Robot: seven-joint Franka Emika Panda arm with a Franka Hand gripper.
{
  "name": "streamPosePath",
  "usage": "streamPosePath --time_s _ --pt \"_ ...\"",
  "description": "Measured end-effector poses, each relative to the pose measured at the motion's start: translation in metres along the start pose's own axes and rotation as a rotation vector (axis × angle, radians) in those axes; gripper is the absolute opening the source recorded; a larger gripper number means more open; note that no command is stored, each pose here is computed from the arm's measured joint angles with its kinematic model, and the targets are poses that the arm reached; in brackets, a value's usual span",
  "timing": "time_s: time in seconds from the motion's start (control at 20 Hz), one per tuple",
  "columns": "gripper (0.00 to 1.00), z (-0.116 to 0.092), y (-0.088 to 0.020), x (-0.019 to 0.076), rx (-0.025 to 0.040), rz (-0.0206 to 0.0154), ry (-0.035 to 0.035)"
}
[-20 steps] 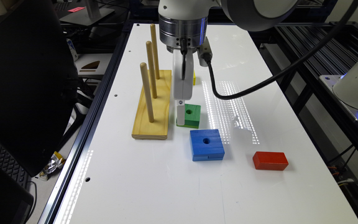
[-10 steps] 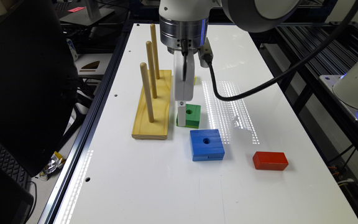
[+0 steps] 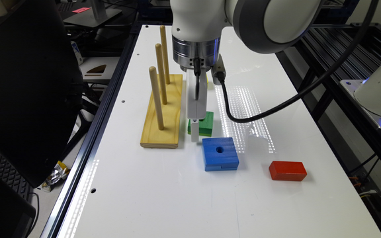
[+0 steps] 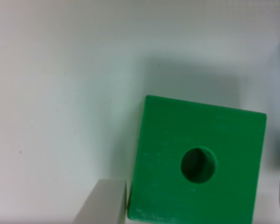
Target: Pick up green block.
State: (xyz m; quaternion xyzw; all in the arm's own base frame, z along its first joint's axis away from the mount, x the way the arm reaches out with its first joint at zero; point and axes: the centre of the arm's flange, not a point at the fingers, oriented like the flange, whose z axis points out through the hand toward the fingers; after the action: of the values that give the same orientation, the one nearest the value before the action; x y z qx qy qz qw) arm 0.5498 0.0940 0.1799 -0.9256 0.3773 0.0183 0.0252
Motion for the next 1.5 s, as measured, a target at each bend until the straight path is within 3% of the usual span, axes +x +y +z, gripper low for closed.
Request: streamPosePath --time_s 1.2,1.25,1.5 --pt "1.0 0.007 0.0016 -0.0006 -0.0068 0.0003 -0.0061" --pt "0.0 0.0068 0.0016 -0.0004 -0.0065 0.0005 -0.0059" --pt "0.0 0.0068 0.0016 -0.0004 -0.0065 0.0005 -0.0059"
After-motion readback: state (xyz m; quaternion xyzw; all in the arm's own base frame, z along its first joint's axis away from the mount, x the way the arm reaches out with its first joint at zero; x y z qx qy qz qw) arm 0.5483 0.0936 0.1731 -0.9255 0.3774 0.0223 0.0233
